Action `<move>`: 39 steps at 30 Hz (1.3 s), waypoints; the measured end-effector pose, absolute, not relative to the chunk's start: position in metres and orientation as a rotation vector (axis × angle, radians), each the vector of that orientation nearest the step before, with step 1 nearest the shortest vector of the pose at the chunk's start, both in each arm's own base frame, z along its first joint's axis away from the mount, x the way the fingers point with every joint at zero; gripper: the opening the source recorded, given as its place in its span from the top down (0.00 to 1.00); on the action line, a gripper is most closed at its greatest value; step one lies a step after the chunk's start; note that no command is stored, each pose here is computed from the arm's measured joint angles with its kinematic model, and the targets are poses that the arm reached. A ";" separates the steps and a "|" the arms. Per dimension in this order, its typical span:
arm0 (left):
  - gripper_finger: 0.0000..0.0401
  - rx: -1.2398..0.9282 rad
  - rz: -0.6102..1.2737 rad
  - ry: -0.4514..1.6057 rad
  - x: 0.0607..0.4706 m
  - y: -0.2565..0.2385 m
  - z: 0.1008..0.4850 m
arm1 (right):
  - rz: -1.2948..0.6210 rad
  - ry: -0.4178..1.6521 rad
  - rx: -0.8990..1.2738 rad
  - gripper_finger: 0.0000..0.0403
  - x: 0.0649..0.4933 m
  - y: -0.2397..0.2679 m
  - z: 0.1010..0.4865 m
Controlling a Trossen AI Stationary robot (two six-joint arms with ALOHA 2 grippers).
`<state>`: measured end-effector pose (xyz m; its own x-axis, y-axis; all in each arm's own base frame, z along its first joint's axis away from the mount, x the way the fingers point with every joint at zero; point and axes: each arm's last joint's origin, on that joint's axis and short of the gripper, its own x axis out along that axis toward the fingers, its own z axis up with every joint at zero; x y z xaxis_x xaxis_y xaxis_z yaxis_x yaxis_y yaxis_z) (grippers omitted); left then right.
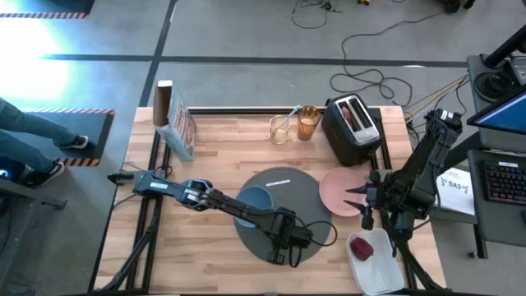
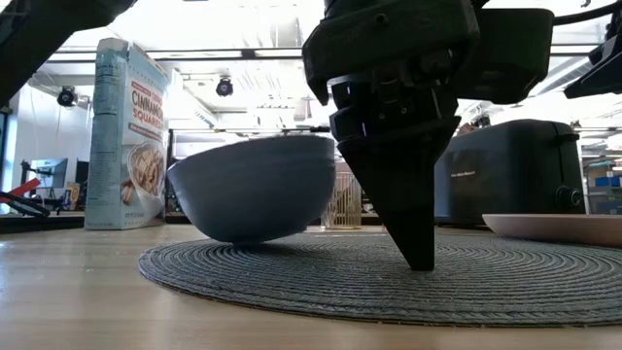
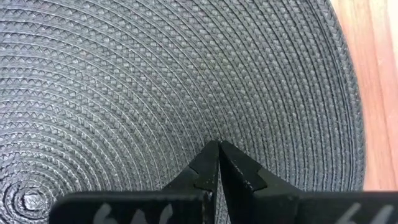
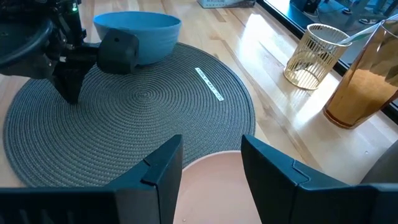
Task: Arrange a breakfast setting
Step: Adjust the gray table placemat
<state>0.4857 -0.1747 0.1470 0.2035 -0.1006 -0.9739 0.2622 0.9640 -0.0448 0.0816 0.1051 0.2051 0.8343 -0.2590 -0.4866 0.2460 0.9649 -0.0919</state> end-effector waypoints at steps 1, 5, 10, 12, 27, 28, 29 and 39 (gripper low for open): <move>1.00 0.140 -0.254 1.344 0.486 -0.175 0.147 | -0.267 0.519 -0.026 0.61 0.082 0.105 0.205; 1.00 0.137 -0.250 1.350 0.486 -0.175 0.145 | -0.267 0.519 -0.025 0.61 0.082 0.105 0.205; 1.00 0.122 -0.223 1.410 0.480 -0.173 0.144 | -0.267 0.519 -0.025 0.61 0.082 0.105 0.205; 1.00 0.132 -0.211 1.436 0.478 -0.172 0.144 | -0.267 0.519 -0.025 0.62 0.082 0.105 0.205; 1.00 0.145 -0.111 1.665 0.457 -0.161 0.140 | -0.267 0.519 -0.025 0.62 0.082 0.105 0.205; 1.00 0.156 -0.100 1.683 0.456 -0.160 0.139 | -0.267 0.519 -0.025 0.61 0.082 0.105 0.205; 1.00 0.168 -0.089 1.700 0.454 -0.159 0.138 | -0.267 0.519 -0.025 0.62 0.082 0.105 0.205; 1.00 0.194 -0.047 1.808 0.446 -0.148 0.134 | -0.267 0.519 -0.025 0.62 0.082 0.105 0.205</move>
